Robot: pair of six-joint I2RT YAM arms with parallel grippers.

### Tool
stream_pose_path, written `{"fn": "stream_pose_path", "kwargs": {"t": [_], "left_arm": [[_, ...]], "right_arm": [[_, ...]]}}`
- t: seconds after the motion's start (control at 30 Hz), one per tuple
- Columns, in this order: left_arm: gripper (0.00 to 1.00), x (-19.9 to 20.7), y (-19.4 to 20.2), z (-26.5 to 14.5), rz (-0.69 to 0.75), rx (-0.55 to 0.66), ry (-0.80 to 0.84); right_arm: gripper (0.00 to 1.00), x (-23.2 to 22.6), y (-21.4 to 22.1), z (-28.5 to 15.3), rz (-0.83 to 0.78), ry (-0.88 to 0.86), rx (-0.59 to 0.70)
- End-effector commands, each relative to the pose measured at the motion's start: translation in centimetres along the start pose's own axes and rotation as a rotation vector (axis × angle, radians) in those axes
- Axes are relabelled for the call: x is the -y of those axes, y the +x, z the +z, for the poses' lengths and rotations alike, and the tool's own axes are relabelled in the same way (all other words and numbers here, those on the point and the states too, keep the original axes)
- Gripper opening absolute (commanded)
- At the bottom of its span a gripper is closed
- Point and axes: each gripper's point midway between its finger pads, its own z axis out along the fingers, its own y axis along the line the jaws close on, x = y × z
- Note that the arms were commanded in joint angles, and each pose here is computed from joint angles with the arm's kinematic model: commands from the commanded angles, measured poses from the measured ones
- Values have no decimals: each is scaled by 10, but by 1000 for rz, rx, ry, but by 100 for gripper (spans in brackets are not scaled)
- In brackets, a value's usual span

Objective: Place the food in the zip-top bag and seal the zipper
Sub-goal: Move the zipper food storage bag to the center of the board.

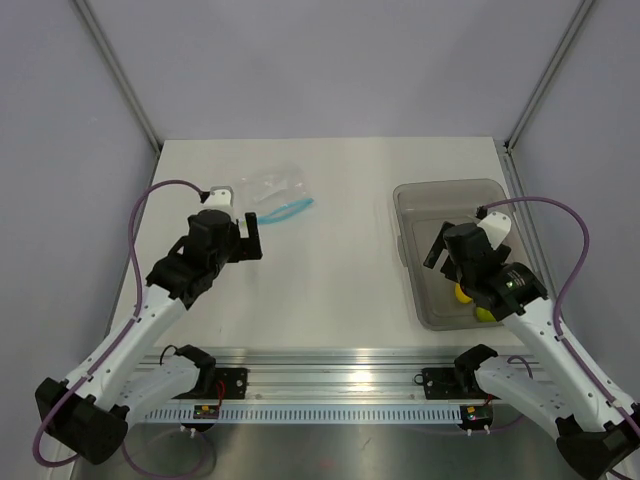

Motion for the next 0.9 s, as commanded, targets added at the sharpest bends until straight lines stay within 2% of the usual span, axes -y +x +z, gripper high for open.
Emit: {"fn": "stream_pose_path", "kwargs": {"t": [0.0, 0.1, 0.2, 0.33, 0.4, 0.43, 0.47, 0.53, 0.57, 0.73, 0.83, 0.87], "left_arm": [[99, 8, -19, -2, -19, 15, 6], [99, -2, -25, 0, -62, 28, -66], [99, 4, -29, 0, -21, 1, -45], [99, 14, -28, 14, 107, -79, -11], [99, 17, -34, 22, 150, -76, -17], [99, 14, -49, 23, 174, -47, -54], [99, 16, -43, 36, 215, -84, -84], [99, 11, -58, 44, 289, -61, -170], [99, 18, -48, 58, 346, -96, -184], [99, 36, -49, 99, 537, -94, -208], [96, 43, -44, 126, 632, -83, -202], [91, 46, -46, 134, 638, -60, -202]], "right_arm": [[99, 2, -10, 0, 46, 23, 39], [99, 3, -6, 2, 48, 26, 29], [100, 3, -3, 1, 46, 22, 20], [100, -1, -3, -4, 49, -29, 24], [99, -3, -1, -3, 43, -57, 26], [99, -7, 0, -6, 50, -87, 23], [100, -10, -1, -8, 57, -106, 25], [99, -12, -2, -11, 68, -129, 30], [100, -13, -3, -12, 75, -135, 32], [99, -12, -3, -14, 85, -132, 29], [99, -11, -1, -13, 90, -123, 17], [99, -11, 0, -13, 92, -123, 12]]}}
